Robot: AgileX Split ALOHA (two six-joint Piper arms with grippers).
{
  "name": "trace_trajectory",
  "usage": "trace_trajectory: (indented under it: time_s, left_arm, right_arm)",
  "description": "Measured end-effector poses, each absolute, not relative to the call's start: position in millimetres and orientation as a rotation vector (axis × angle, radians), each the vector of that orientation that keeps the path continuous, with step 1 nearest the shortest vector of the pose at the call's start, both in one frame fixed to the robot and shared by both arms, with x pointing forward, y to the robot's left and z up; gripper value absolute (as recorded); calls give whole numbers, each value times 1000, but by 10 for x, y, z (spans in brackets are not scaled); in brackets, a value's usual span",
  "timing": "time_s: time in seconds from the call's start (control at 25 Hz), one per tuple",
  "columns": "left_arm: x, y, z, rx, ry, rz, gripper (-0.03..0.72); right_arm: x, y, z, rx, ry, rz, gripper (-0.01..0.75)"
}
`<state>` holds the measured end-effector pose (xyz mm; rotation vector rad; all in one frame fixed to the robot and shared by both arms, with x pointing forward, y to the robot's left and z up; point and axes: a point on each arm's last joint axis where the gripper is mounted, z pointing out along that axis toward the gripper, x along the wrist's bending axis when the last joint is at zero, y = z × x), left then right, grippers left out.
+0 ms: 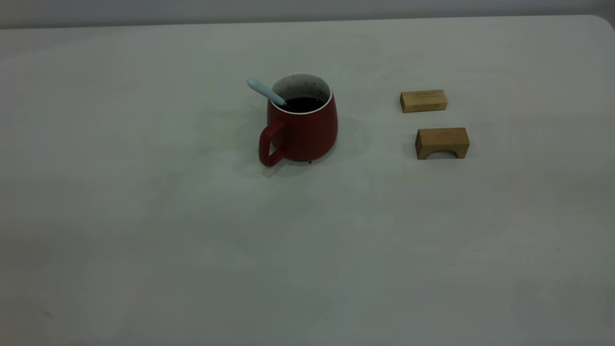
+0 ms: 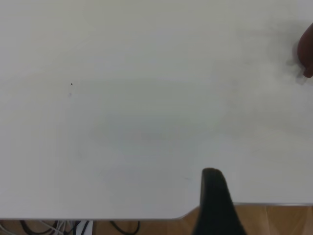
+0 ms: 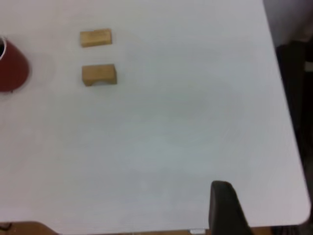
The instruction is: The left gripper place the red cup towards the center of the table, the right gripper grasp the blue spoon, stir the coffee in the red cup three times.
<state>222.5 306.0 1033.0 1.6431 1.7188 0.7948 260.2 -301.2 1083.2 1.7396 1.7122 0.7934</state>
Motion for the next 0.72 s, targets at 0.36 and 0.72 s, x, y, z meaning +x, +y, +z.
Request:
trace_trajectory:
  time_s: [0.36,0.72]
  left_arm:
    - [2225,3060,10330,1644,1718,795,551]
    - [2225,3060,10330,1644,1718,795,551]
  right_arm:
    - [2381,-2974,10412,1603,1698,930,447]
    - [2368,-2972,10384,1562,1723,916,447]
